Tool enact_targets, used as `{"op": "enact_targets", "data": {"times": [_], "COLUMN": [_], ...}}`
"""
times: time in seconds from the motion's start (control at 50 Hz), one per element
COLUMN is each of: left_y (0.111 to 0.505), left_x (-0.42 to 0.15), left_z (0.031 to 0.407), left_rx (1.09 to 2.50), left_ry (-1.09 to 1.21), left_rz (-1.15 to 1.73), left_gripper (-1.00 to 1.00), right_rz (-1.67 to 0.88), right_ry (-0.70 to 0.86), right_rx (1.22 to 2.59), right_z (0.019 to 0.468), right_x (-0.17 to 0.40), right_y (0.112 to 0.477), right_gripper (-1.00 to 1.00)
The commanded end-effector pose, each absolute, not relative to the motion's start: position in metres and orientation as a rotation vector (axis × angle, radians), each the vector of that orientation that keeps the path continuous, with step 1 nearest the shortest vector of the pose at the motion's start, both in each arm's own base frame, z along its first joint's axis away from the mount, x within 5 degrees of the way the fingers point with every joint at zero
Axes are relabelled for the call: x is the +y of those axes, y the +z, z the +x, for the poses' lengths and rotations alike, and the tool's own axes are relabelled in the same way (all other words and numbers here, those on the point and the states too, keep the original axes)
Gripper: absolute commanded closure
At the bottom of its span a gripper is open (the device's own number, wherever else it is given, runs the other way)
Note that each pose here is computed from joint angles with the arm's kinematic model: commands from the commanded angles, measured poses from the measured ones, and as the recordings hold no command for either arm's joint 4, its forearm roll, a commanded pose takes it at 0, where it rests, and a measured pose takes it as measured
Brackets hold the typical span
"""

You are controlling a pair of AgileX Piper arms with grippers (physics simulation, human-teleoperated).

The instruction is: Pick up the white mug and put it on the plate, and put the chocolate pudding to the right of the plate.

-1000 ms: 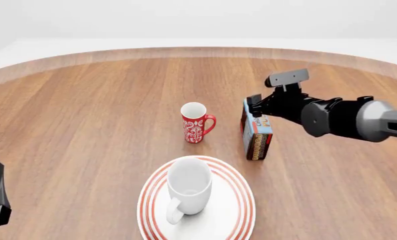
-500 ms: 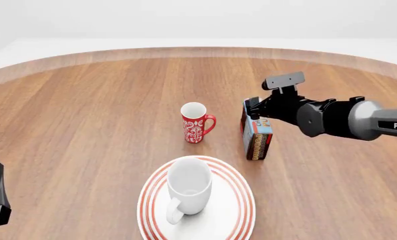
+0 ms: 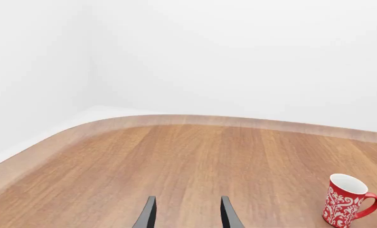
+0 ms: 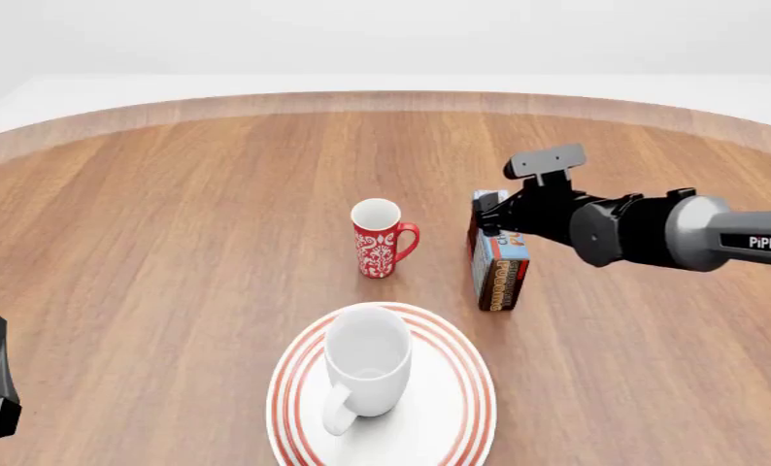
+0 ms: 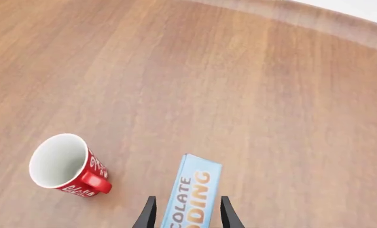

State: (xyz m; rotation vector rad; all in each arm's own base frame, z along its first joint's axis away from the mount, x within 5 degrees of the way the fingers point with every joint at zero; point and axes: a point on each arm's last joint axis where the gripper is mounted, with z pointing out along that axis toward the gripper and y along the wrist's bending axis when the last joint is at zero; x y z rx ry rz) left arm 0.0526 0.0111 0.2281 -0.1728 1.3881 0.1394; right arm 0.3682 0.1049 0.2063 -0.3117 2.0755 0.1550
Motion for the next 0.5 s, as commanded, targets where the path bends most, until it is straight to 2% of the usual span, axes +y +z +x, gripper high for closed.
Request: {"op": "enact_targets", "data": {"times": [0.02,0.5], "left_y": [0.2281,0.2279], "left_x": [0.0111,0.0111], "left_z": [0.0526,0.0527], "left_rx": [1.388,1.389], "left_ry": [0.139,0.139], "left_rz": [-0.172,-0.174], "left_gripper": [-1.0,-1.0], "right_rz": [-0.31,-0.303], "right_ry": [0.155,0.157], "right_rx": [2.084,2.102], "right_z": [0.37,0.3734], "right_x": [0.1053,0.1054], "right_y": [0.2027,0.1953], "right_gripper": [-1.0,-1.0]}}
